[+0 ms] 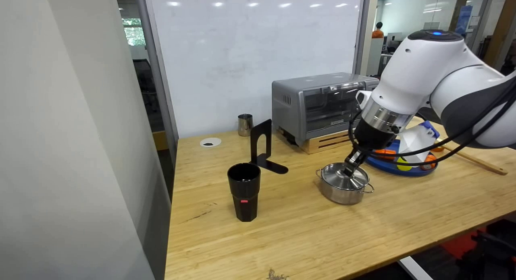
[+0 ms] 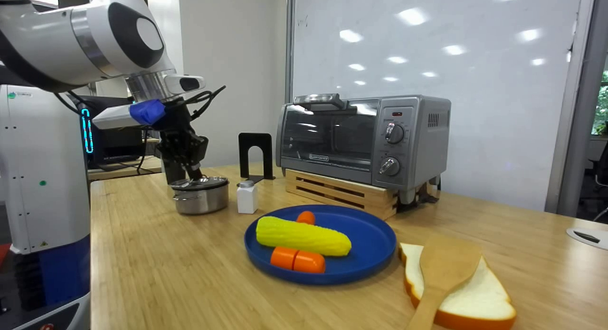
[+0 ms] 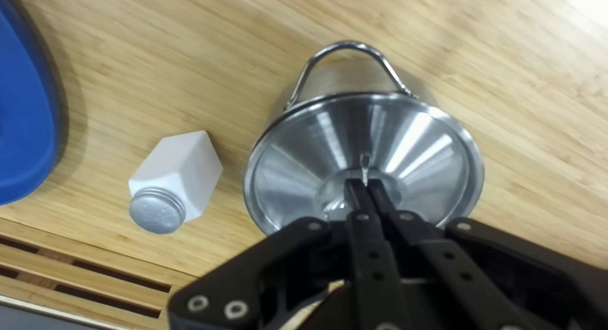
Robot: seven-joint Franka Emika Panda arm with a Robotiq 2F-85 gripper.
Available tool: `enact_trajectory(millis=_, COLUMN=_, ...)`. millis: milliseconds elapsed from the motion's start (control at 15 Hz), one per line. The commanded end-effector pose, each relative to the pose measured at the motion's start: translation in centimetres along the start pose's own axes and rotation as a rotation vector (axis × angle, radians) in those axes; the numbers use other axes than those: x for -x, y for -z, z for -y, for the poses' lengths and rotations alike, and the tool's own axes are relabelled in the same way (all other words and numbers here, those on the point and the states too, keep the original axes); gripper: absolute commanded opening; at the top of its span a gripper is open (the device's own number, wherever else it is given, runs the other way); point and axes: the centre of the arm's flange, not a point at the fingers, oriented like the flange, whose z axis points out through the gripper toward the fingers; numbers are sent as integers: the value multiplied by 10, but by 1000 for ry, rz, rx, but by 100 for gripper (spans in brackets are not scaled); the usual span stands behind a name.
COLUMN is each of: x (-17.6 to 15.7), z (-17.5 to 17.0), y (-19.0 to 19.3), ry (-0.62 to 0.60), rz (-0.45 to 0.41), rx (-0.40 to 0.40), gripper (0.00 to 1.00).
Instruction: Take the maize cob from the pot and place it on the plate. Then, pick up the lid and cover the pot
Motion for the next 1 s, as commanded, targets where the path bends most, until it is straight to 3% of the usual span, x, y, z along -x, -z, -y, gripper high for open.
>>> enact_trajectory(millis=0, x=5, z=0, y=-8, ry=13, rz=-15, rx=-16, gripper=1)
enact_trajectory(millis=333, x=7, z=0, y=-10, ry=19, rz=-17, rx=-29, gripper=1)
enact_trajectory(millis=400, x=7, z=0, y=-11, ry=18, rz=-18, rx=-33, gripper=28)
enact_trajectory(millis=533, x=7, z=1, y=-12, ry=22, rz=-18, rx=-36, gripper=35)
enact_trajectory(millis=933, x=6, z=5, y=-3, ry=20, rz=-5, rx=-46, gripper=77)
